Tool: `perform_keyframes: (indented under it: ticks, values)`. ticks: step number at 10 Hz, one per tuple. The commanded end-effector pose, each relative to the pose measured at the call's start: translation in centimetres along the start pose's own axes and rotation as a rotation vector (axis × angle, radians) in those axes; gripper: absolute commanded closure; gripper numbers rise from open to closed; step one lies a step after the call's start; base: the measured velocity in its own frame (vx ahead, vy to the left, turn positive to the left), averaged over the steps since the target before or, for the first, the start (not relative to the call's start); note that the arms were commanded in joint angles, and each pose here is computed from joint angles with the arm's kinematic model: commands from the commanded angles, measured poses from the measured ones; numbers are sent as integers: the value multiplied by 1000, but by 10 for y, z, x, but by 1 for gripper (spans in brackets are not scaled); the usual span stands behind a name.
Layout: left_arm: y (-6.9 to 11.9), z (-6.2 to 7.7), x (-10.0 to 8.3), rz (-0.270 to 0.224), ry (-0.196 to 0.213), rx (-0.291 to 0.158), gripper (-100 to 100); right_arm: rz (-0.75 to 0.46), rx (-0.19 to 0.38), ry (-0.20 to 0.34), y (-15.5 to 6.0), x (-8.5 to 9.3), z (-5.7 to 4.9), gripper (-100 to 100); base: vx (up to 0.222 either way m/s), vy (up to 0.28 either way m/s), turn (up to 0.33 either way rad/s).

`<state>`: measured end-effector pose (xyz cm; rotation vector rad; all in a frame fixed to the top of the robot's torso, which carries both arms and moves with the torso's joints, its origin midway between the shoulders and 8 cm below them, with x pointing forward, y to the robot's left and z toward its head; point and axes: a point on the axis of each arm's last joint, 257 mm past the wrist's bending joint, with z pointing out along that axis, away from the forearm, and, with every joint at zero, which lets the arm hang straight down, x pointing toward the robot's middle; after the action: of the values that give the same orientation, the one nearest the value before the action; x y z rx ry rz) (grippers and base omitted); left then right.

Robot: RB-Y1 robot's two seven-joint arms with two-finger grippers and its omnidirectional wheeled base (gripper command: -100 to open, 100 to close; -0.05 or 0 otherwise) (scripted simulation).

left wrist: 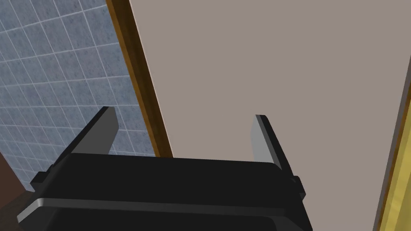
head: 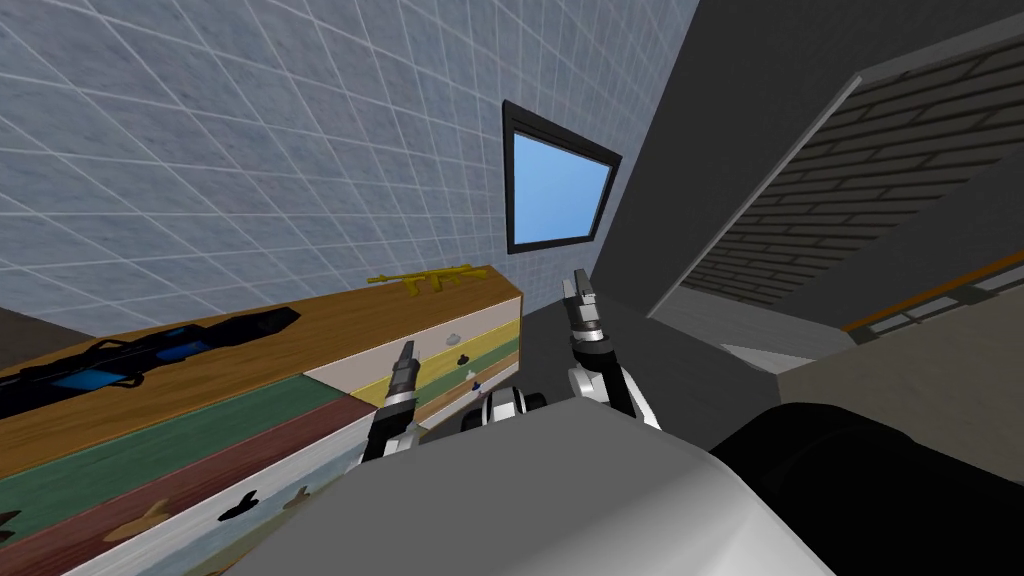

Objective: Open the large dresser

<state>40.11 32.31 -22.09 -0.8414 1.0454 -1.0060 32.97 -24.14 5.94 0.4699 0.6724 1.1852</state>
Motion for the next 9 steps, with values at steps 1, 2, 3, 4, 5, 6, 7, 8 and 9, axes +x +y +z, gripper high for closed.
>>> perform_keyframes:
  ticks: [1,2,3,4,5,6,7,8,9]
  values:
    - [23,-9,13,-9,16,-49,-100,0,0,0,0,0,0,0,55,-190,-1]
    - [27,-11,16,-13,17,-58,-100,0,0,0,0,0,0,0,30,-171,14]
    - [31,-13,19,-17,17,-67,-100,0,0,0,0,0,0,0,4,-111,9]
    - [38,-17,25,-29,15,-84,-100,0,0,0,0,0,0,0,-9,-104,3]
    - [43,-20,30,-43,11,-97,-100,0,0,0,0,0,0,0,-10,-107,9]
    - [45,-21,34,-54,6,-103,-100,0,0,0,0,0,0,0,-6,-87,6]
    - [43,-20,32,-47,9,-99,-100,0,0,0,0,0,0,0,-4,-37,2]
    - [39,-14,28,-45,7,-99,-100,0,0,0,0,0,0,0,42,-11,-12]
    - [37,-11,26,-44,6,-99,-100,0,0,0,0,0,0,0,79,-13,-17]
